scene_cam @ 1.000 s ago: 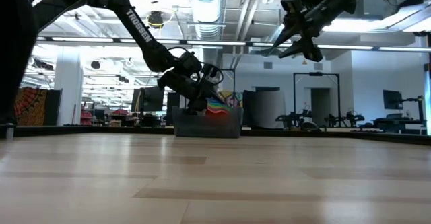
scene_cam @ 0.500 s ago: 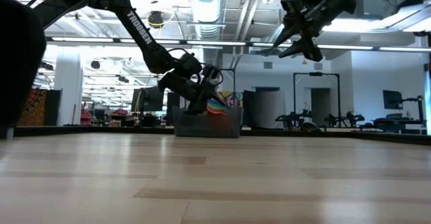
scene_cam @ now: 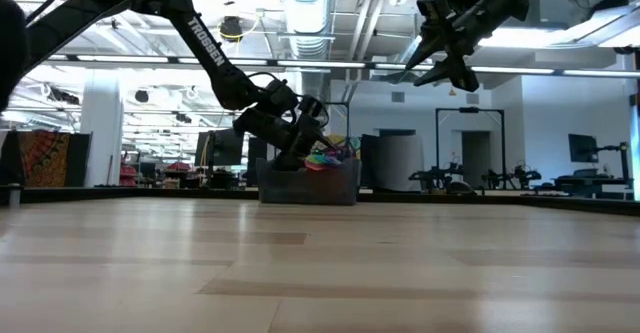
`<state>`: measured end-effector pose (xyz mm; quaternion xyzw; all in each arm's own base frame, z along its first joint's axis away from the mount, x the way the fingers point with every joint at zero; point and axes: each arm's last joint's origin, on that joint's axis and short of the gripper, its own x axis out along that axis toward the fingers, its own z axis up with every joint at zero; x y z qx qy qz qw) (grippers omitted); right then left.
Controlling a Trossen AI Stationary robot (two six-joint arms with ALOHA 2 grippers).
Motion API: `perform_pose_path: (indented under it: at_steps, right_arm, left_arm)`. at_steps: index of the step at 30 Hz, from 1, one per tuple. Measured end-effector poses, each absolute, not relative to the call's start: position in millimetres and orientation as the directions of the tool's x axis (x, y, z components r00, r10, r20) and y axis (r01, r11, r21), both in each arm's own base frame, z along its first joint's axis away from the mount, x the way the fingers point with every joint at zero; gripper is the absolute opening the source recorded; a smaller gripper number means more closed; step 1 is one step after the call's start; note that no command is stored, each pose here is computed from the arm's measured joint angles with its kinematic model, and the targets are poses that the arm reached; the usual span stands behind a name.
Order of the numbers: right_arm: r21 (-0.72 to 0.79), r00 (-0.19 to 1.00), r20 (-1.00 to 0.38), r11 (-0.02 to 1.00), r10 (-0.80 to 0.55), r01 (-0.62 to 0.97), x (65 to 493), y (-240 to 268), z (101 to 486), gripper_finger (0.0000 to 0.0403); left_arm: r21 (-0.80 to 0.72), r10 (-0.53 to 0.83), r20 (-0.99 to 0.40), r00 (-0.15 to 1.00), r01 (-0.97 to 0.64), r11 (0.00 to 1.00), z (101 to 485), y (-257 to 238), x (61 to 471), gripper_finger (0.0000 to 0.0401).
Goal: Nest measuring cups in basket
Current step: Put the nested measuring cups into the black bin
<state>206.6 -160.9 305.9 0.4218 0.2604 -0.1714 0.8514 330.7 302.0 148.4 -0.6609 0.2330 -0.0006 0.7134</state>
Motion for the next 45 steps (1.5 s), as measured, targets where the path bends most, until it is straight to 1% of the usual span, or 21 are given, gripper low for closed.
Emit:
perform_pose_path:
  at_steps: [4,10,12,15,20,27,34,40,45]
  right_arm:
    - [0.629,0.805,-0.588,0.585,-0.072,0.512,206.7,-161.0,305.9,0.0184]
    - [0.613,0.799,-0.595,0.596,-0.083,0.519,210.6,-160.5,304.2,0.0184]
    - [0.586,0.779,-0.620,0.604,-0.096,0.541,221.7,-162.0,295.8,0.0185]
    - [0.556,0.743,-0.665,0.614,-0.077,0.561,240.3,-165.3,274.8,0.0182]
    - [0.490,0.732,-0.675,0.688,-0.088,0.535,268.1,-167.3,252.3,0.0166]
    - [0.361,0.741,-0.658,0.806,-0.137,0.470,285.9,-172.0,238.6,0.0151]
    - [0.269,0.717,-0.686,0.871,-0.126,0.410,300.9,-182.7,216.8,0.0154]
    - [0.194,0.722,-0.680,0.920,-0.123,0.340,315.8,-188.8,217.3,0.0140]
    - [0.147,0.711,-0.687,0.929,-0.150,0.338,322.4,-196.1,216.8,0.0131]
  left_arm:
    - [-0.949,-0.332,-0.315,0.889,-0.306,0.081,148.9,302.4,329.6,0.0194]
    - [-0.950,-0.343,-0.310,0.887,-0.306,0.068,148.8,301.8,329.5,0.0194]
    - [-0.949,-0.339,-0.313,0.887,-0.308,0.069,148.7,301.9,329.5,0.0194]
    - [-0.947,-0.332,-0.318,0.888,-0.312,0.074,148.5,302.1,329.5,0.0194]
    - [-0.948,-0.333,-0.317,0.888,-0.305,0.090,148.6,301.6,330.0,0.0194]
    - [-0.949,-0.329,-0.313,0.891,-0.281,0.142,149.5,302.1,330.6,0.0194]
    - [-0.946,-0.323,-0.317,0.892,-0.276,0.168,149.3,302.3,330.6,0.0194]
    - [-0.947,-0.314,-0.310,0.897,-0.260,0.191,150.8,303.2,331.5,0.0195]
    - [-0.949,-0.303,-0.295,0.906,-0.241,0.203,153.6,304.3,333.3,0.0195]
